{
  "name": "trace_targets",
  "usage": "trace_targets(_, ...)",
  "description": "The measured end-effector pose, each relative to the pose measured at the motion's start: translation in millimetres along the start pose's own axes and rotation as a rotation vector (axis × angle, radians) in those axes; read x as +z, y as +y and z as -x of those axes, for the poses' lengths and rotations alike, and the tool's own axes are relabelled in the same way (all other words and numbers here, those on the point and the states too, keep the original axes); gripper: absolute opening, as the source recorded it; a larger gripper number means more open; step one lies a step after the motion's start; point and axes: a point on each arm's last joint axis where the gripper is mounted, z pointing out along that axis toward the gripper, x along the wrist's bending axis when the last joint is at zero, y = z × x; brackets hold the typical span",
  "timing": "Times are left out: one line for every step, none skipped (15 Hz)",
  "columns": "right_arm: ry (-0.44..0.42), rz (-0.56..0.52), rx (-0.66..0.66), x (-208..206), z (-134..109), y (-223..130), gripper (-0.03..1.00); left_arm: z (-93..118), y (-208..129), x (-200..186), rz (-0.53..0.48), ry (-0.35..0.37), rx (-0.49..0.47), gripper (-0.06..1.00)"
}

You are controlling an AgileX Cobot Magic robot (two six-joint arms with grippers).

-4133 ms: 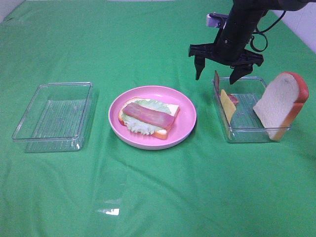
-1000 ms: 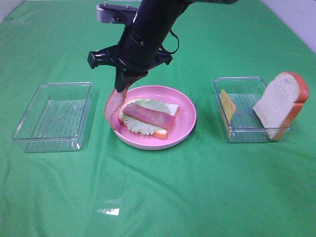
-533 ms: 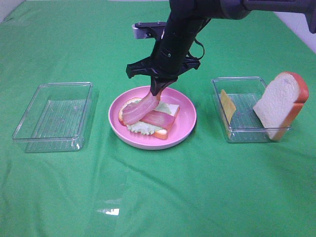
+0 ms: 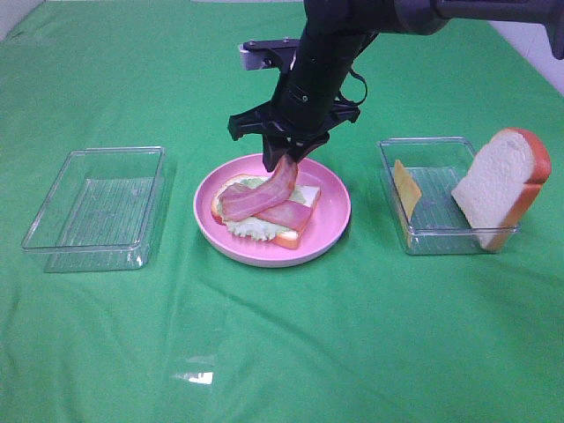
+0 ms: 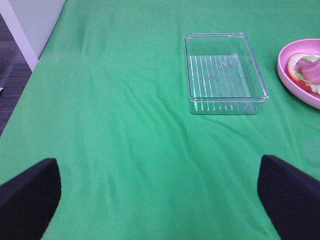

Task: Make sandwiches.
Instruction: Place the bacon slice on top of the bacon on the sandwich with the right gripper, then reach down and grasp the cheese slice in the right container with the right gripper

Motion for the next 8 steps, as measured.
trace_targets(-0.008, -0.001, -0.005, 0.0, 0.8, -0.1, 0.70, 0.0, 0.0, 0.0, 0.000, 0.000, 0.000, 0.99)
trace_targets(-0.017, -0.011, -0.011, 0.0, 1.6, -1.0, 0.85, 0.0, 0.0, 0.0, 0.000, 0.000, 0.000, 0.99)
trace_targets(-0.023, -0.029, -0.014, -0.5, 2.1, -2.6, 0.91, 0.0, 0.0, 0.0, 0.000, 0.000, 0.000, 0.99)
trace_targets(-0.031, -0.047, -0.019, -2.0, 2.6, -4.3, 0.93, 0.0, 0.0, 0.0, 0.000, 0.000, 0.000, 0.99)
trace_targets(-0.042, -0.046, -0.027, -7.7, 2.8, -4.6, 0.94, 0.0, 0.0, 0.0, 0.000, 0.000, 0.000, 0.99)
trace_targets(-0.054, -0.034, -0.038, -19.5, 2.2, -4.3, 0.95, 0.0, 0.0, 0.0, 0.000, 0.000, 0.000, 0.99)
trace_targets(-0.076, -0.004, -0.055, -36.9, 1.7, -3.3, 0.95, 0.0, 0.0, 0.0, 0.000, 0.000, 0.000, 0.99)
trace_targets(-0.103, 0.026, -0.074, -54.0, 1.8, -2.7, 0.95, 0.0, 0.0, 0.0, 0.000, 0.000, 0.000, 0.99)
